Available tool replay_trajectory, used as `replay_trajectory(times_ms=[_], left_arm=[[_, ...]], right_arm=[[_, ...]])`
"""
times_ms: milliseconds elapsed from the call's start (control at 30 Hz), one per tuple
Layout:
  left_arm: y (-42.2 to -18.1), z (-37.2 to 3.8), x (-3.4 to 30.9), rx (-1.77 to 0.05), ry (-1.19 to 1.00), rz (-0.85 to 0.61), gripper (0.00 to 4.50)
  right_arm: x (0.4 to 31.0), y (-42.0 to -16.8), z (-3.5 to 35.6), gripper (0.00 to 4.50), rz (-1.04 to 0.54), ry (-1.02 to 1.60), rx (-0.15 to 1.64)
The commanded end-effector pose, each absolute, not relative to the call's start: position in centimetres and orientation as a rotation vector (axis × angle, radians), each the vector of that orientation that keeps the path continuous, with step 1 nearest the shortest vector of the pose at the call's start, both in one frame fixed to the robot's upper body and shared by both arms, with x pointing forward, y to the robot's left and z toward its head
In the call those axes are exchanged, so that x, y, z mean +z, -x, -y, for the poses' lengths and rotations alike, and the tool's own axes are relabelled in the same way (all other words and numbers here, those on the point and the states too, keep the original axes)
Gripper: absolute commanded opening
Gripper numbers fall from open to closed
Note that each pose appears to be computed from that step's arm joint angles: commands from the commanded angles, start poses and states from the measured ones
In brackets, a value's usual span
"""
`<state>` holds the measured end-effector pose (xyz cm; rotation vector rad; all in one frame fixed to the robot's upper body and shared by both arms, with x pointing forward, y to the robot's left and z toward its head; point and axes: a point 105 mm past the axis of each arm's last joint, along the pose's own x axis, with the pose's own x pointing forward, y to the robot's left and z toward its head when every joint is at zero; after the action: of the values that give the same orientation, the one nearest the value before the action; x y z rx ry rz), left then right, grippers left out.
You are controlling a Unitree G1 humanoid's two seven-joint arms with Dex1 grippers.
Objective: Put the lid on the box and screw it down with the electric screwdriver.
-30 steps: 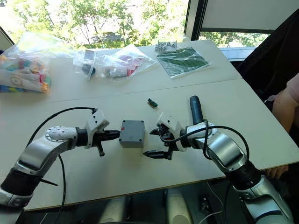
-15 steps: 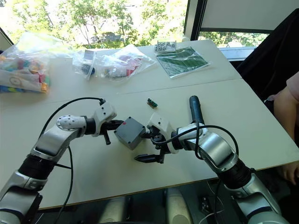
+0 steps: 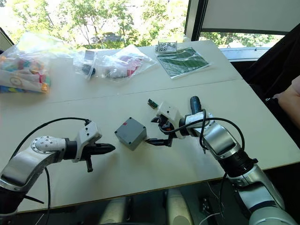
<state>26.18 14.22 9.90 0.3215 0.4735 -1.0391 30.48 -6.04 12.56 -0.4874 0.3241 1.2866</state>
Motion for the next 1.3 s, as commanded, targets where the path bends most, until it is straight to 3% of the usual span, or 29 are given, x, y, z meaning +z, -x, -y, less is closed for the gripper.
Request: replay_trajectory(times_ms=[33,267,633,800,867,967,1133,1300], left_arm=[[-27.5,-13.4,11.0,-0.991,-0.338,-0.403,0.0],[-30.2,-13.2,12.3,-0.885,-0.362,-0.323,0.0],[-29.5,-12.7,12.9,-0.941,-0.356,-0.324,0.0],[-27.2,-14.1,14.1,-1.007,-0.314,-0.379,0.0],[-27.1,-15.0,15.4,-0.999,-0.252,-0.361,0.0],[-28.2,-16.0,17.2,-0.944,-0.17,-0.3,0.0],[-28.9,-16.4,17.9,-0.911,-0.155,-0.268,0.0],[-28.8,-15.8,18.1,-0.903,-0.128,-0.236,0.0]], right_arm=[[13.6,-29.6,4.9,4.46,-0.279,0.488,1.363],[13.4,-28.5,4.2,4.46,-0.271,0.463,1.402],[14.4,-28.6,5.2,4.46,-0.237,0.48,1.354],[21.3,-31.8,8.8,4.46,-0.119,0.331,1.226],[22.9,-34.4,10.0,4.46,-0.066,0.283,1.123],[21.9,-38.1,10.6,4.46,-0.065,0.261,0.978],[19.4,-41.0,9.7,4.46,-0.099,0.254,0.917],[16.8,-43.4,7.4,3.31,-0.141,0.247,0.891]])
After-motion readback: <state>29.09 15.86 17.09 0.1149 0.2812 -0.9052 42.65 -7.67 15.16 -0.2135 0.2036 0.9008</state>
